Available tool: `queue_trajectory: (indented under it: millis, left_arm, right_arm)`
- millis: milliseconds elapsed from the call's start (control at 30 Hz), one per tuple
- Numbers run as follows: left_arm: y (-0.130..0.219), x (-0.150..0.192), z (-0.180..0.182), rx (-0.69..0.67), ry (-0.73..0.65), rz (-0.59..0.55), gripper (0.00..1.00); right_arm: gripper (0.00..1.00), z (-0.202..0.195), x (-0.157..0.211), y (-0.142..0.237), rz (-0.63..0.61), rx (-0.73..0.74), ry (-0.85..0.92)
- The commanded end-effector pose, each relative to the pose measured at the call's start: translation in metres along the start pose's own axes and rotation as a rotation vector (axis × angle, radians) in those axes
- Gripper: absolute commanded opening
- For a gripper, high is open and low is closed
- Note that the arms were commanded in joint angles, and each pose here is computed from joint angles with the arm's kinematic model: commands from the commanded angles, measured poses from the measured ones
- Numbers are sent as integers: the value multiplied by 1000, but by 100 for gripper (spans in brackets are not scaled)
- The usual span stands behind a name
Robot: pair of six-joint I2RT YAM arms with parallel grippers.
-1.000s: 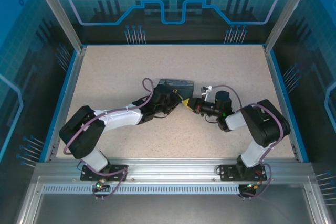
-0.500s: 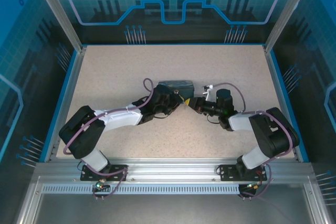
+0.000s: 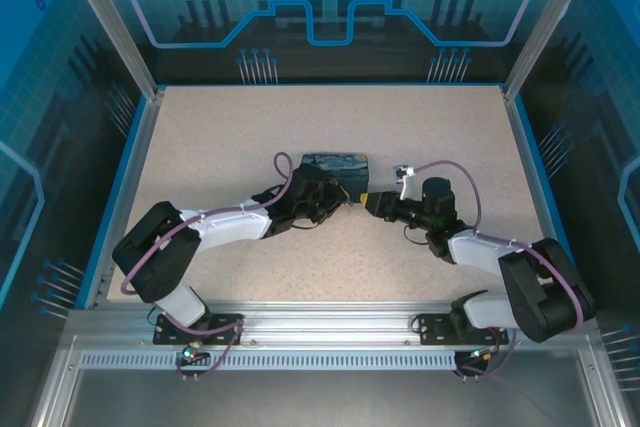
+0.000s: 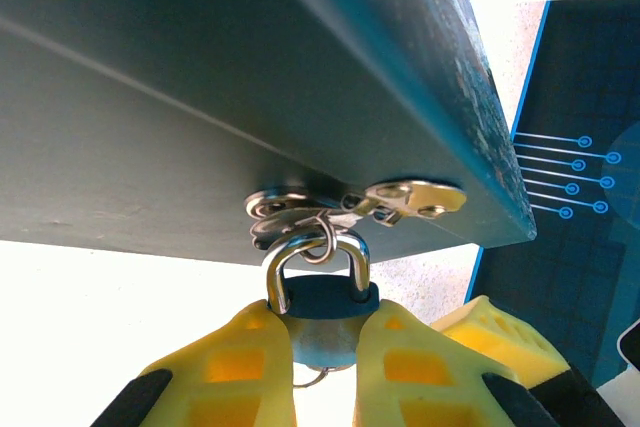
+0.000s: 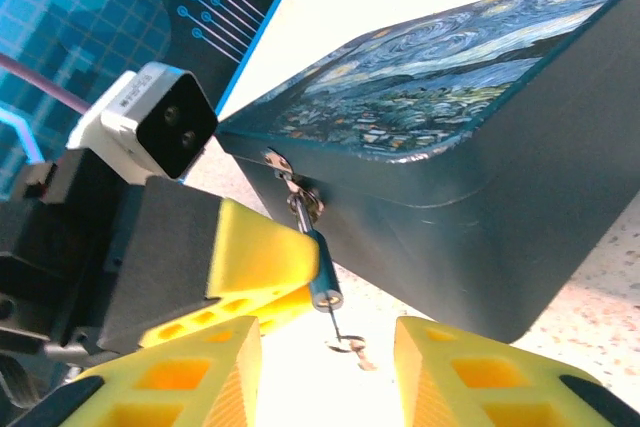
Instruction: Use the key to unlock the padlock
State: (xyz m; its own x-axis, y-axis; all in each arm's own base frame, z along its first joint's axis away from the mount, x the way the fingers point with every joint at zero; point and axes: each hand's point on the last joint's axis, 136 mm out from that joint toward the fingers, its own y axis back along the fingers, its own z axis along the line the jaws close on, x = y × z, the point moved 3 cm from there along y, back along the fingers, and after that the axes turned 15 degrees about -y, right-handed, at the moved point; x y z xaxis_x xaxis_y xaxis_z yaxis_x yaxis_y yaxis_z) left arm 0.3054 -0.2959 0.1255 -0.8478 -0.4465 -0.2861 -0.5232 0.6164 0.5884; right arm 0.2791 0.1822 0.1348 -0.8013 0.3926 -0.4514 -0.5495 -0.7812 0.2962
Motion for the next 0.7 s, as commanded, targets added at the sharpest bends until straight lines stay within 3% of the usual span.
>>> queue_trajectory:
  millis: [0, 200, 667]
  left_arm:
    - [4, -5, -11, 47, 6, 0, 12]
    - [-1, -7, -16, 60, 14, 6, 12]
    - [-1, -9, -21, 75, 28, 3, 12]
  right_arm:
    - [43, -3, 2, 0, -7, 7, 97]
    - [45, 4, 11, -17, 20, -34, 115]
    - [36, 10, 9, -50, 19, -75, 114]
